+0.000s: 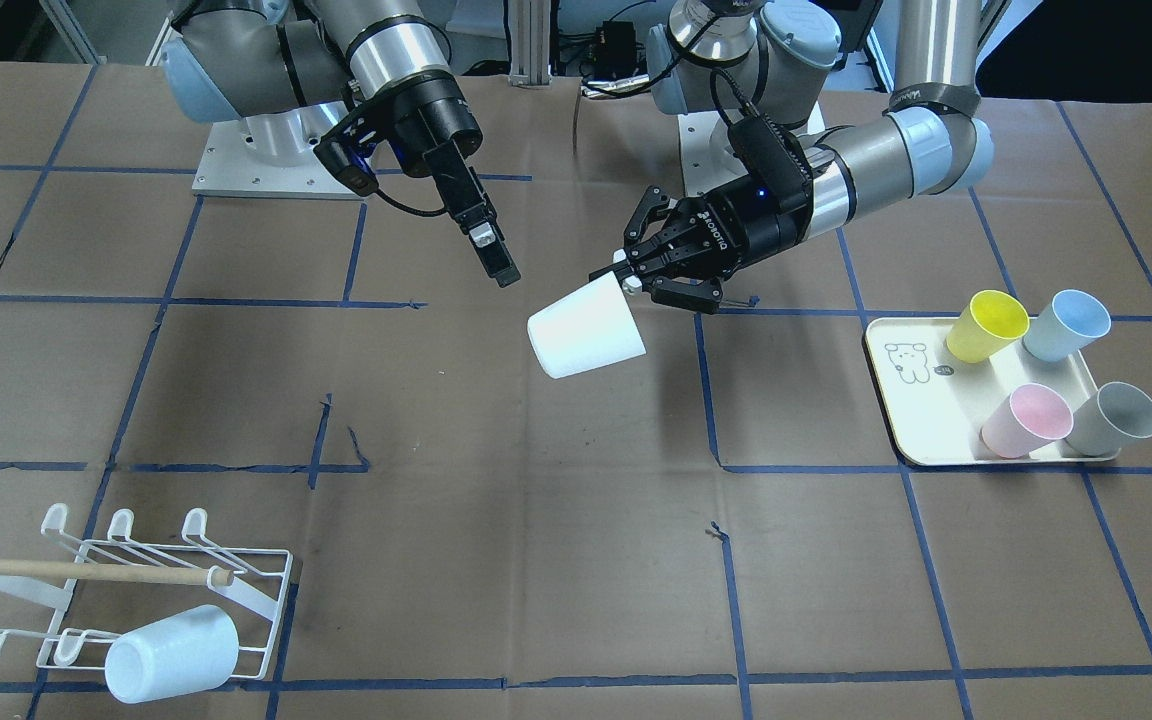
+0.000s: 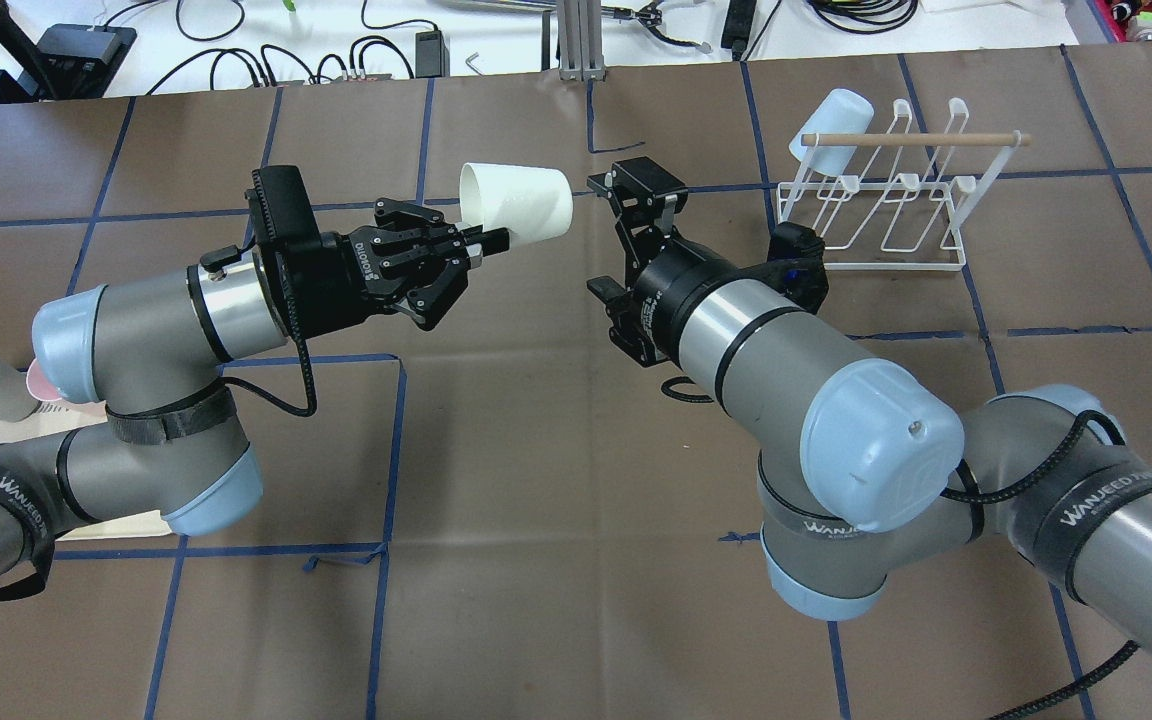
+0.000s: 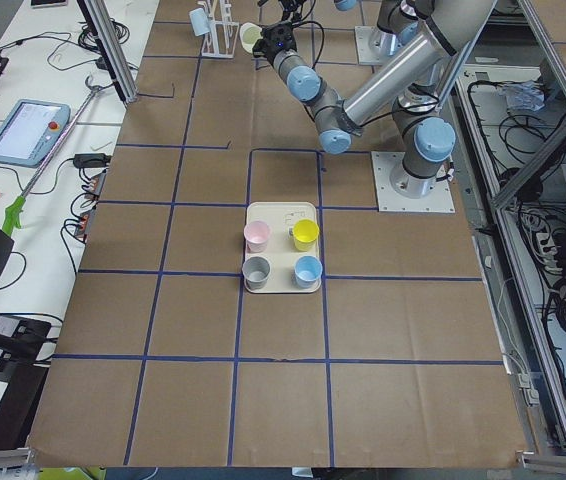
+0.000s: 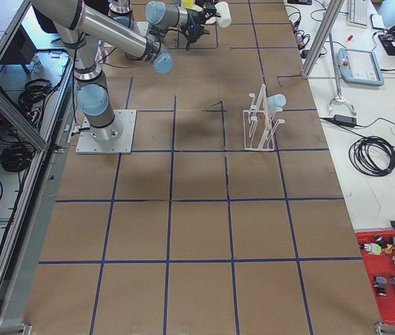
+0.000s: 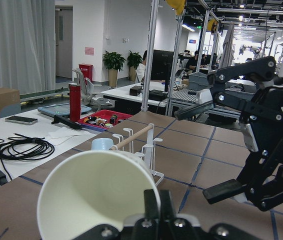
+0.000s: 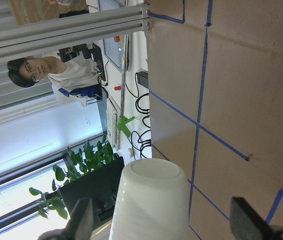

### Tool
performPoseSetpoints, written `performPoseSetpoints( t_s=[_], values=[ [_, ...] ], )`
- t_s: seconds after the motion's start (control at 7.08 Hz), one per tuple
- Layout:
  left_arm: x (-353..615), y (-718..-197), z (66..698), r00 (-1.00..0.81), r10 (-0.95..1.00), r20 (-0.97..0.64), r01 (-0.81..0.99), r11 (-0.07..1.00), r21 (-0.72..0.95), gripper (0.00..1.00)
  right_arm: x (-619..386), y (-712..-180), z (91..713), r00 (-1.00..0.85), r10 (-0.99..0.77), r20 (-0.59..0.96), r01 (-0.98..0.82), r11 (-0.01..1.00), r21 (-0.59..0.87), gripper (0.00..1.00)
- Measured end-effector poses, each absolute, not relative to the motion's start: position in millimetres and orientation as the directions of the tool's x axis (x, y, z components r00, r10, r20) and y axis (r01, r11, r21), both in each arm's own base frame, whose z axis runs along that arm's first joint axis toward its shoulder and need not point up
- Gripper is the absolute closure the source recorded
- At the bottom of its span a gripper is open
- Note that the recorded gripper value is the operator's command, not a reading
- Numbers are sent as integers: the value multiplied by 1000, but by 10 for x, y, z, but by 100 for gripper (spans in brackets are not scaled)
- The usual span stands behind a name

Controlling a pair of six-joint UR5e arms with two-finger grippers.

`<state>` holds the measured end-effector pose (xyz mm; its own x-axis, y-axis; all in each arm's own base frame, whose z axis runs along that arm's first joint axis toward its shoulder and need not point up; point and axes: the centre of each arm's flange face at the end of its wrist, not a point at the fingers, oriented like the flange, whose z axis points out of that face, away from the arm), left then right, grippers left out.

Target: Transfer IKEA cup to right arm and place on rack

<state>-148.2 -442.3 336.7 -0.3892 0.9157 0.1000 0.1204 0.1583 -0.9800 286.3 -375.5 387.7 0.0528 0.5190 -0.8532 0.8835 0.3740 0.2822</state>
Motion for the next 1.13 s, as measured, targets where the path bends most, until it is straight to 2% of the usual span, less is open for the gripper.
performPoseSetpoints(
  t_s=[1.13],
  values=[
    [-1483,-4419,3377,-389,916,98,121,156,-980,92,3146,-4150,3769,111,570,-814,871,339,356,4]
  ],
)
